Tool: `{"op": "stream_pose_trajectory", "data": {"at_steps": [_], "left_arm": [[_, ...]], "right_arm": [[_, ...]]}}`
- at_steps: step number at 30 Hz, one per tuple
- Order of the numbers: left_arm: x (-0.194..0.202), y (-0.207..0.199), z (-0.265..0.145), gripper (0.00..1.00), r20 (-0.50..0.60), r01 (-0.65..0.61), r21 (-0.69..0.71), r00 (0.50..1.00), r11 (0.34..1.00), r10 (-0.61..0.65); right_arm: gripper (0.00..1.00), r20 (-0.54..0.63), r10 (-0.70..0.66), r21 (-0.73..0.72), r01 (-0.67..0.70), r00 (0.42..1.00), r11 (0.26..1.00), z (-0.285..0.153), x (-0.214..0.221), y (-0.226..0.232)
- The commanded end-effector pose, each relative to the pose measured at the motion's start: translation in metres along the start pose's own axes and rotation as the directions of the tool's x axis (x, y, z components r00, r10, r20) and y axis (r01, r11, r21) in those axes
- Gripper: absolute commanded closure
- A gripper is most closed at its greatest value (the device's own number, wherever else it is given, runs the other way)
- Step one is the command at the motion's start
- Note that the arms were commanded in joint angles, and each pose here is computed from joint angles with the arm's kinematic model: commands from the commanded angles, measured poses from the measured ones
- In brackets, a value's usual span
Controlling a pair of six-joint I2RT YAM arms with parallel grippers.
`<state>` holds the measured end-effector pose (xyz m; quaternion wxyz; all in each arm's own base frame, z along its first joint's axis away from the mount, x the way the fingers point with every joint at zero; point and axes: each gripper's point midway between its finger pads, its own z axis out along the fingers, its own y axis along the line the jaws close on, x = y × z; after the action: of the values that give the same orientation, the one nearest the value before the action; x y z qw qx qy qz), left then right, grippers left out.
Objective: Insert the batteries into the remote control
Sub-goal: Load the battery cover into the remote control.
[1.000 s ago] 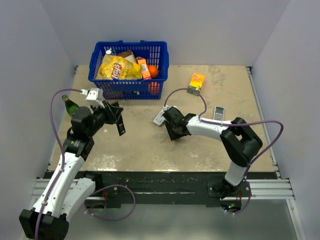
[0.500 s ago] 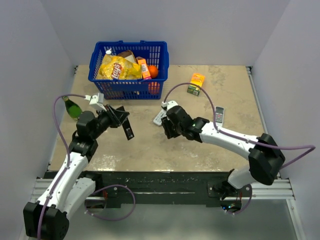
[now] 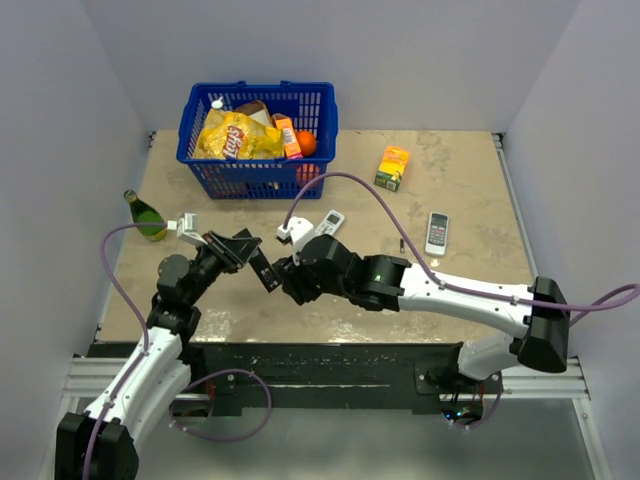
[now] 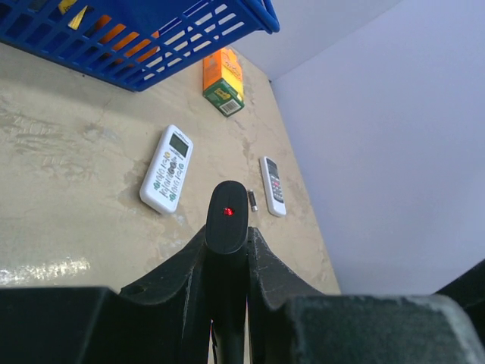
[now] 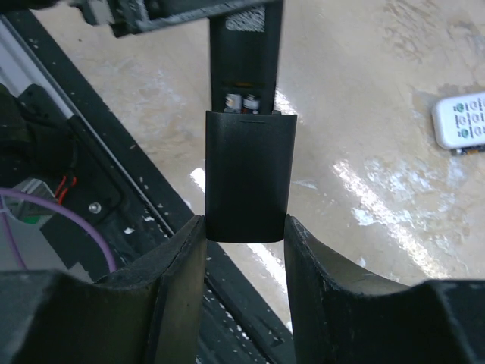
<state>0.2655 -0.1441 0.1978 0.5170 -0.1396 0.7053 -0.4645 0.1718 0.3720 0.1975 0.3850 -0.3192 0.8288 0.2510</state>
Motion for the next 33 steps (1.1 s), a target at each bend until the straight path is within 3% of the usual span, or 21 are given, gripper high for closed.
{"op": "stream_pose_trajectory", "data": {"at_steps": [1, 11, 33], "left_arm": [[-0.017, -0.021, -0.002, 1.00, 0.086, 0.021, 0.101, 0.996, 0.995, -0.030], [-0.021, -0.022, -0.003, 1.00, 0.101, 0.002, 0.094, 0.995, 0.996, -0.011], [-0.017, -0.026, -0.004, 1.00, 0.087, 0.090, 0.114, 0.991, 0.989, -0.100]], "right_arm": [[0.88, -0.002, -0.008, 0.019, 0.008, 1.000, 1.000, 0.003, -0.010, 0.014], [0.88, -0.071, -0.038, 0.094, 0.045, 0.997, 0.995, 0.024, -0.005, 0.014], [0.89, -0.041, -0.035, 0.098, 0.039, 0.999, 0.994, 0.031, -0.016, 0.018]]}}
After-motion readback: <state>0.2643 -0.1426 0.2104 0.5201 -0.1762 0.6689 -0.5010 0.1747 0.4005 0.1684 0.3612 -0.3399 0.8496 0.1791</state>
